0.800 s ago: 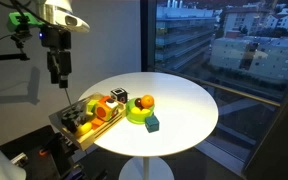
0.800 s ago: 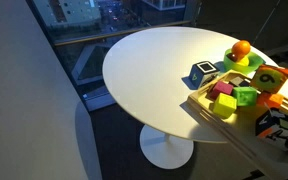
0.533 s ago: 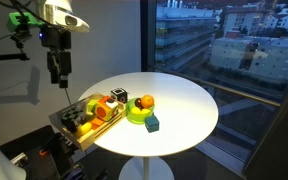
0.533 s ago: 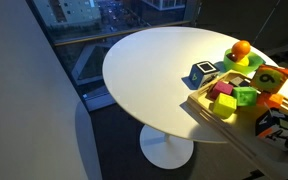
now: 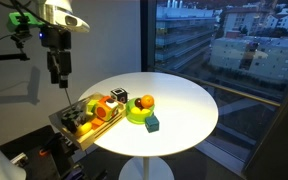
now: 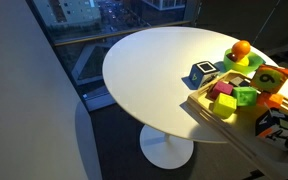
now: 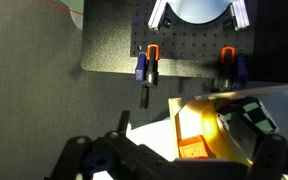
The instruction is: Move the soft orange block from the tray to the table
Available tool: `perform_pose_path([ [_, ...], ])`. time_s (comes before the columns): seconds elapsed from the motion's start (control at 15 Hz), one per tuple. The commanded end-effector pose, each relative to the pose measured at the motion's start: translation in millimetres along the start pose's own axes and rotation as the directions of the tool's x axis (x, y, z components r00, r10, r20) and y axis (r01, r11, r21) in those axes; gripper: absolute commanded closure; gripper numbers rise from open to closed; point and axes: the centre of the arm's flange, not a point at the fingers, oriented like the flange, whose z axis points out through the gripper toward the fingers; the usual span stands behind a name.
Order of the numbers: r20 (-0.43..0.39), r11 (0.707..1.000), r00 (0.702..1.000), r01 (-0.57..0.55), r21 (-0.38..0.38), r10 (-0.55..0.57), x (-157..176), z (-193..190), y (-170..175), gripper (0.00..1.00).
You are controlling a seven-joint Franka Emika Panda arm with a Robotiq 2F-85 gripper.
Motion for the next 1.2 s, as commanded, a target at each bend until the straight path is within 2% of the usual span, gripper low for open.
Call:
perform_pose_path([
  [0.0,0.000,1.000,1.000,0.000,0.000,0.000,0,0,0,0.00],
  [0.4,-0.010,1.000,1.000,0.005,0.008,-0.005,4,-3,-3,0.00],
  [1.13,-0.162,0.996,0.986,0.060,0.063,-0.049,43,-15,-26,0.00],
])
